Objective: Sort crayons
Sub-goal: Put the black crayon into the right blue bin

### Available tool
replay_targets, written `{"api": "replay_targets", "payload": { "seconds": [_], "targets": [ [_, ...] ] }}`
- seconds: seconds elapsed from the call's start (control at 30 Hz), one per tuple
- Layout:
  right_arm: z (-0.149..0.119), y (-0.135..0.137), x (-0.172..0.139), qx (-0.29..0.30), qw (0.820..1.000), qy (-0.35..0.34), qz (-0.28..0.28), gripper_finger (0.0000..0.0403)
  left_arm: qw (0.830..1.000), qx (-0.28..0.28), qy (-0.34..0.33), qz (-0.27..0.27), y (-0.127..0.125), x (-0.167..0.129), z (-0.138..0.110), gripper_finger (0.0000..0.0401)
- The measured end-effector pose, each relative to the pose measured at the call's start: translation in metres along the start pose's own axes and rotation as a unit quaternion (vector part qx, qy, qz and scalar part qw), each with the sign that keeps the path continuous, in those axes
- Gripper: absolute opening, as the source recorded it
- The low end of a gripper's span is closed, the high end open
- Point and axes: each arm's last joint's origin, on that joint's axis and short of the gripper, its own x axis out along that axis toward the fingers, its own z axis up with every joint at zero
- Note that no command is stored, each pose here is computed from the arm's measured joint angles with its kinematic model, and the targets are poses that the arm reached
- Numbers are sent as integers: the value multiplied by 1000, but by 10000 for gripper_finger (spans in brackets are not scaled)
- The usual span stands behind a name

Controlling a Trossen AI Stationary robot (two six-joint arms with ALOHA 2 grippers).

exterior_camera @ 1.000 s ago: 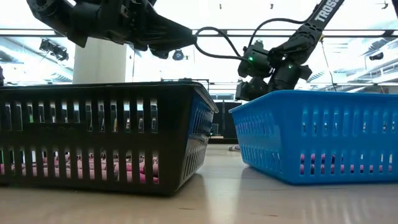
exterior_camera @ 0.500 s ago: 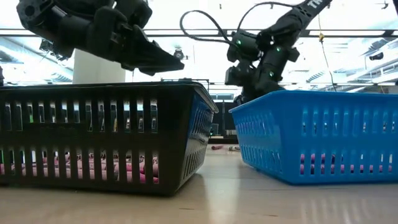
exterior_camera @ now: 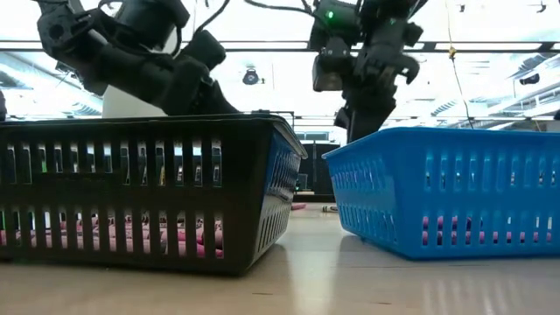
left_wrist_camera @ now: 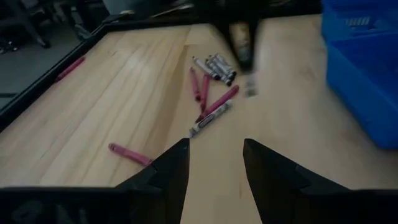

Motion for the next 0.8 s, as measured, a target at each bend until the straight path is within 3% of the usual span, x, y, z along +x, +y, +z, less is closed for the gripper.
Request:
{"api": "replay_targets", "payload": {
  "seconds": [0.37,0.53,0.8],
  "targets": [
    [-16,53,6,31,995,88,26,39,1000,-2,7,19,3,4,-4,162],
    [-30,74,0,73,987,142,17,39,1000,-8,6,21,4,4,-4,162],
    [-51,112,-22,100,981,167,7,39,1000,-9,2,22,4,4,-3,162]
  ]
}}
